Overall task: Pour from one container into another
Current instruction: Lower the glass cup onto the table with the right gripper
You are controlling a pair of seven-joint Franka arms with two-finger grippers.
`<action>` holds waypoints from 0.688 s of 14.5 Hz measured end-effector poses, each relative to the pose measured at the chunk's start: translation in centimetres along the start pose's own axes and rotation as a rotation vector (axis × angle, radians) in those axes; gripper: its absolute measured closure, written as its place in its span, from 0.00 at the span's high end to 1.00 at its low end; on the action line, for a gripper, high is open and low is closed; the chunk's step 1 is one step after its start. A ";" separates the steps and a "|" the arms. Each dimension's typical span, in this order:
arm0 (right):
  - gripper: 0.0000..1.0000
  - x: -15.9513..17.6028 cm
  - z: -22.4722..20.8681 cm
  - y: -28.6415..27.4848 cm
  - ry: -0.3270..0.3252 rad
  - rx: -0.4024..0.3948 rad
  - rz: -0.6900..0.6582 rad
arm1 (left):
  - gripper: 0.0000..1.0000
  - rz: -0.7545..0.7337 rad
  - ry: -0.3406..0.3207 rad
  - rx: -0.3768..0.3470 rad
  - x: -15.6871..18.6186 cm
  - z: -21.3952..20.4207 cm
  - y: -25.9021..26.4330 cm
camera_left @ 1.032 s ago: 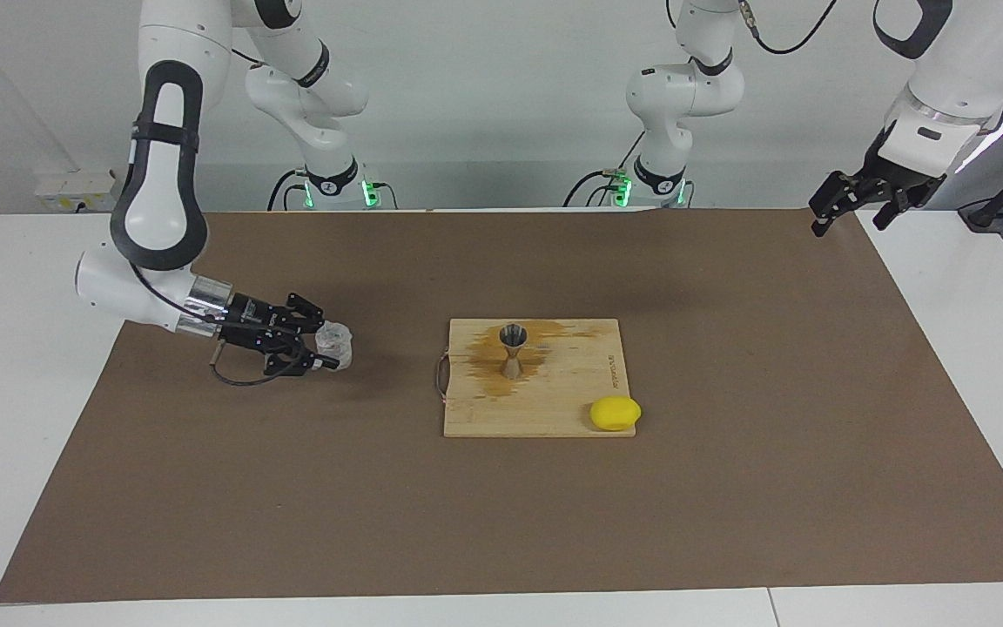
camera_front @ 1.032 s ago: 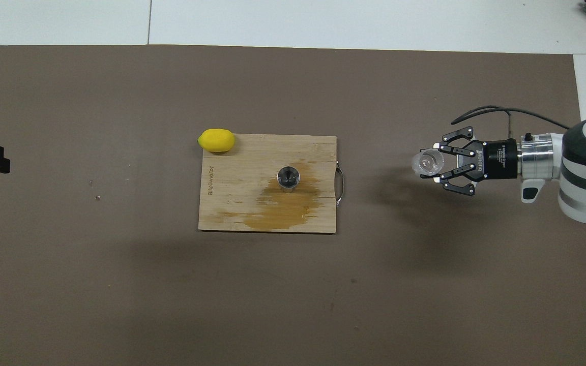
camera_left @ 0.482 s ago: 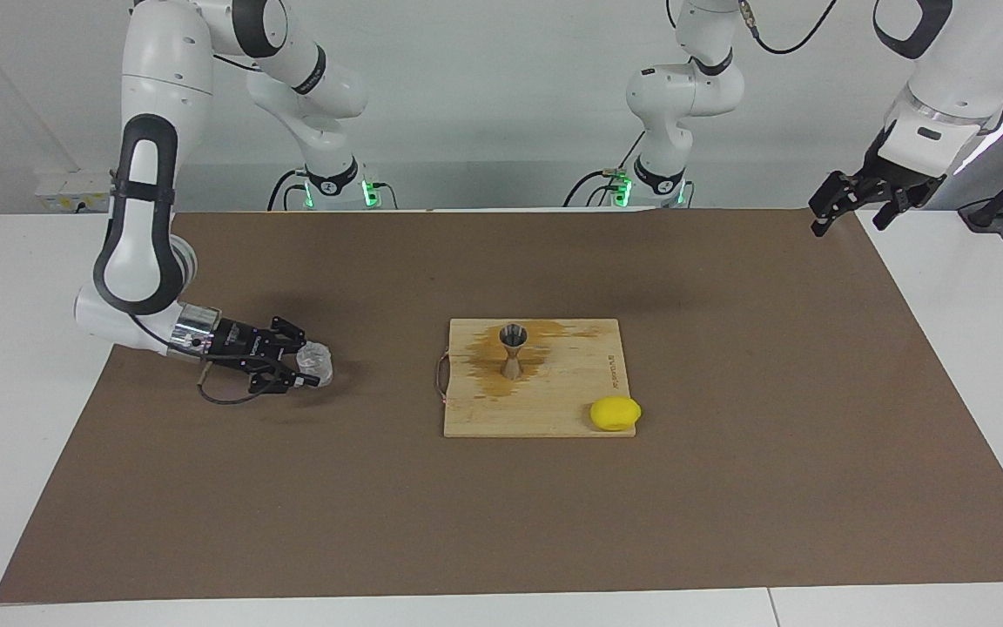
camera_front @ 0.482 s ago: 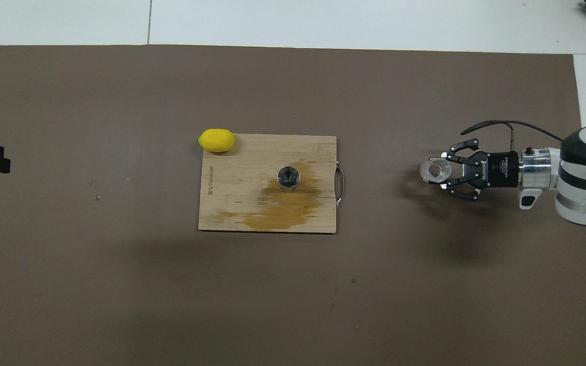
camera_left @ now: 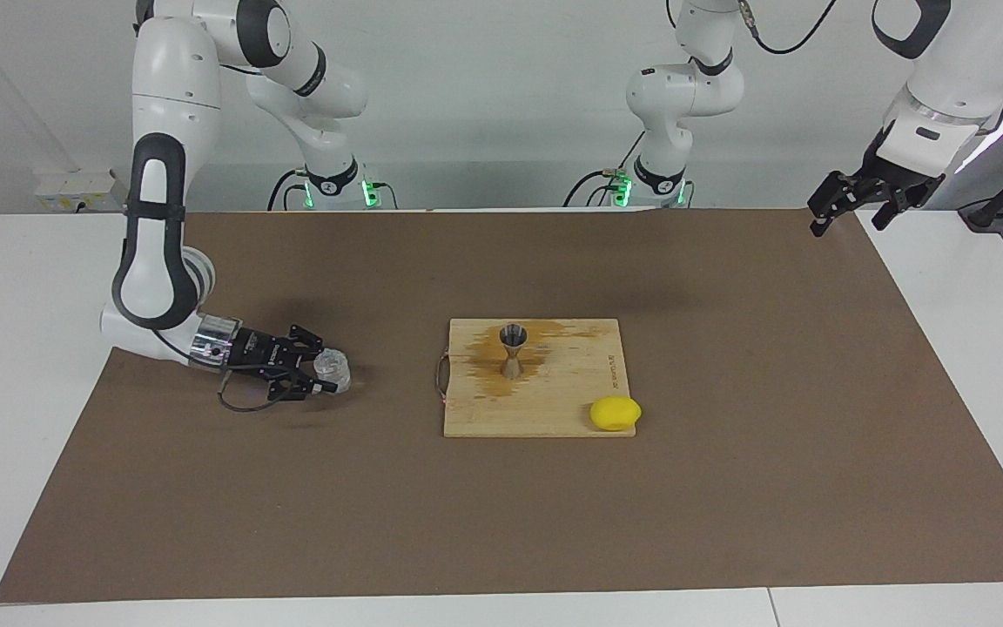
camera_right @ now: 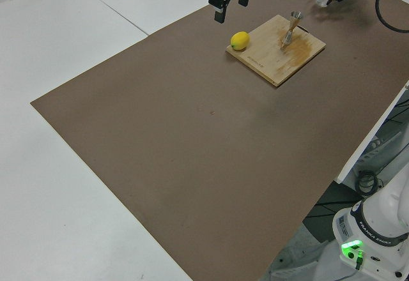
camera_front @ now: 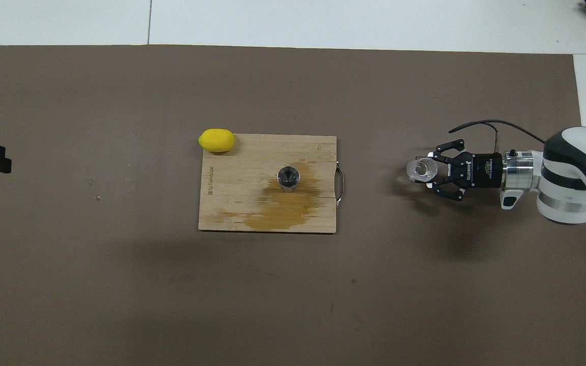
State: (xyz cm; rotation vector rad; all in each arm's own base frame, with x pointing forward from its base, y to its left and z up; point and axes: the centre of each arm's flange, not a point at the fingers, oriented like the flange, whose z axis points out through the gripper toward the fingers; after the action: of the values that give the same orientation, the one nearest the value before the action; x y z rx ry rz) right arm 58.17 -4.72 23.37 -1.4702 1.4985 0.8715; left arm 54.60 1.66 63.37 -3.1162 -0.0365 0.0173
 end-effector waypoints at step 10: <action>0.51 2.5 1.1 0.9 -0.026 0.011 0.031 | 1.00 -0.012 0.000 0.000 0.0 0.0 0.1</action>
State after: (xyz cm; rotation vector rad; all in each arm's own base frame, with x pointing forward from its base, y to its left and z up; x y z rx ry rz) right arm 57.49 -4.66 20.57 -1.4262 1.5083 0.8967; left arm 54.60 1.53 63.37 -3.1158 -0.0549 0.0170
